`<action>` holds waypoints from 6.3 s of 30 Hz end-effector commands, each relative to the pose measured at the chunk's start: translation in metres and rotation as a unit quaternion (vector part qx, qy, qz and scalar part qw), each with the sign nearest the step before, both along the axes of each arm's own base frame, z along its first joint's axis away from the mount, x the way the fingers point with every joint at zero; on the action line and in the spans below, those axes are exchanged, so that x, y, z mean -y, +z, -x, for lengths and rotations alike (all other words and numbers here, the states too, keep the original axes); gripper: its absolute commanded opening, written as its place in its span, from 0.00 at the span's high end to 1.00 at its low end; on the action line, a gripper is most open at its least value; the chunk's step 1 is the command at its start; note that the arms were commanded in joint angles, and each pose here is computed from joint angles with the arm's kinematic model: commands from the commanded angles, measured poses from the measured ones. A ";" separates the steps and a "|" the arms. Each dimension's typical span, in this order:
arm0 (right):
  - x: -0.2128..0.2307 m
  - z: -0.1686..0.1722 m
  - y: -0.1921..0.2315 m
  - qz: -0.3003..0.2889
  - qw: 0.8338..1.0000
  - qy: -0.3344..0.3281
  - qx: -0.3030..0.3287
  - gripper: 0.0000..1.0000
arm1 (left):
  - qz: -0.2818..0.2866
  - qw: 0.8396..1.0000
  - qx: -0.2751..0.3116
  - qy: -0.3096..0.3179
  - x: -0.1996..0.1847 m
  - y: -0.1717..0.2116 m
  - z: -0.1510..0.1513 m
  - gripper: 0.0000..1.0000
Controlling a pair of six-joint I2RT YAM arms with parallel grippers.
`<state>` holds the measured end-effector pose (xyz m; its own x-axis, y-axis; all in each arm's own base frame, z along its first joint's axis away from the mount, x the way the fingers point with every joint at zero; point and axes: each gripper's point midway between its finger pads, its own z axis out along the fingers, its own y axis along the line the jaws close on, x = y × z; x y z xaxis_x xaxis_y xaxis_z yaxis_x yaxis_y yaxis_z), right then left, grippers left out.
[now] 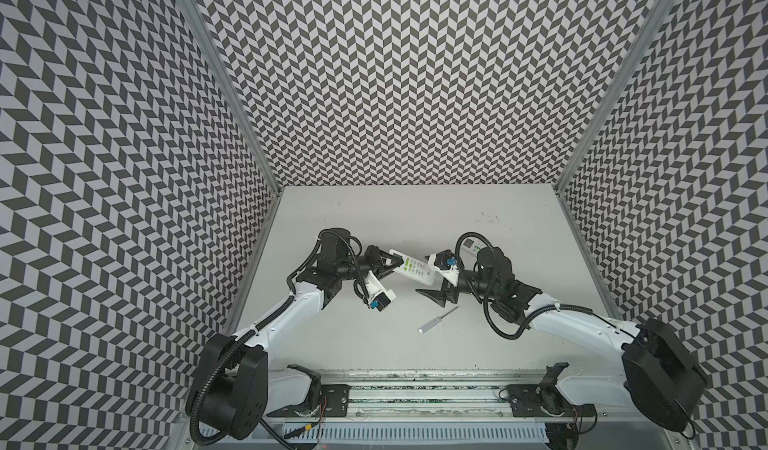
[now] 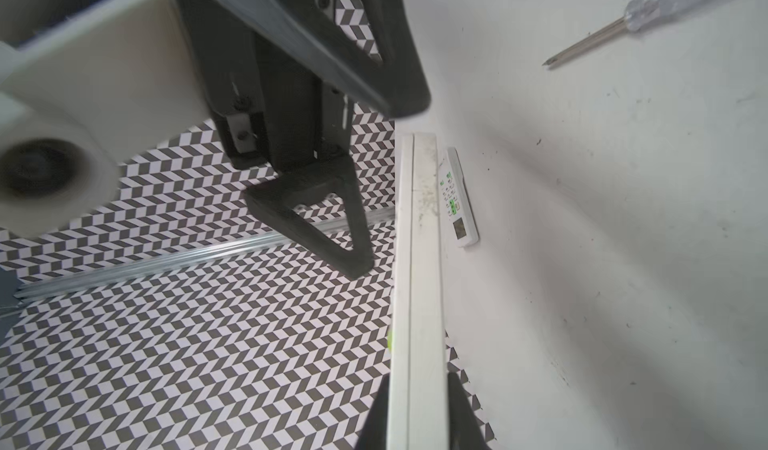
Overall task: Unload the batteries from the remote control
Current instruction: 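Grasp the remote's end with the left gripper while the right gripper holds it, then release the right gripper and reposition it at the remote's back cover end, then pinch the battery cover with the right gripper and slide it off, then pull the battery cover away with the right gripper while the left gripper lowers the remote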
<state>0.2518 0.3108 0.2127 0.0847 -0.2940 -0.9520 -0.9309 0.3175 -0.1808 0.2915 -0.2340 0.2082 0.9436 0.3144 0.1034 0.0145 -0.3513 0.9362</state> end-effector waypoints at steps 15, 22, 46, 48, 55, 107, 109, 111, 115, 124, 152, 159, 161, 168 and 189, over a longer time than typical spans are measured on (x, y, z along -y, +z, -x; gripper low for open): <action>0.054 -0.023 0.079 -0.162 0.976 -0.139 0.036 0.12 | 0.183 0.767 -0.537 0.299 -0.019 0.043 -0.028 1.00; 0.044 -0.025 0.045 -0.171 0.977 -0.126 -0.030 0.13 | 0.217 0.652 -0.640 0.345 -0.023 0.029 -0.017 1.00; 0.006 -0.037 -0.051 -0.101 0.974 -0.081 -0.185 0.19 | 0.145 0.517 -0.751 0.385 -0.040 -0.091 0.030 1.00; 0.003 -0.037 -0.053 -0.106 0.973 -0.075 -0.192 0.20 | 0.147 0.513 -0.750 0.390 -0.040 -0.094 0.027 1.00; -0.016 -0.040 -0.073 -0.097 0.972 -0.060 -0.206 0.23 | 0.145 0.508 -0.761 0.378 -0.034 -0.096 0.029 1.00; -0.043 -0.045 -0.109 -0.084 0.971 -0.046 -0.218 0.48 | 0.132 0.516 -0.759 0.375 -0.025 -0.102 0.030 1.00; -0.045 -0.046 -0.109 -0.083 0.971 -0.044 -0.220 0.47 | 0.131 0.515 -0.759 0.375 -0.026 -0.102 0.030 1.00; -0.045 -0.049 -0.111 -0.081 0.971 -0.050 -0.220 0.49 | 0.130 0.516 -0.760 0.373 -0.025 -0.102 0.031 1.00; -0.042 -0.058 -0.119 -0.072 0.970 -0.078 -0.220 0.60 | 0.127 0.518 -0.762 0.367 -0.023 -0.101 0.033 1.00; -0.037 -0.068 -0.125 -0.060 0.969 -0.109 -0.215 0.70 | 0.124 0.524 -0.760 0.364 -0.022 -0.100 0.035 1.00; -0.030 -0.043 -0.101 -0.059 0.976 -0.056 -0.203 1.00 | 0.131 0.536 -0.741 0.381 -0.027 -0.103 0.029 1.00; -0.015 -0.037 -0.093 -0.048 0.976 -0.084 -0.195 1.00 | 0.138 0.542 -0.729 0.395 -0.030 -0.100 0.020 1.00; -0.008 -0.035 -0.089 -0.046 0.976 -0.094 -0.191 1.00 | 0.137 0.540 -0.729 0.397 -0.030 -0.100 0.019 1.00; 0.023 -0.040 -0.088 0.004 0.964 -0.179 -0.198 1.00 | 0.115 0.527 -0.742 0.399 -0.027 -0.110 0.018 1.00; 0.153 -0.087 -0.150 0.155 0.812 -0.469 -0.311 0.99 | 0.041 0.448 -0.772 0.448 0.006 -0.147 -0.016 0.87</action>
<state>0.3335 0.1733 0.0695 -0.7520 -0.2103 -0.6248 -0.3182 0.9458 0.0646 0.3090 -0.2447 0.0727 -0.6075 0.5592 -0.5642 0.7942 0.4411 -0.4179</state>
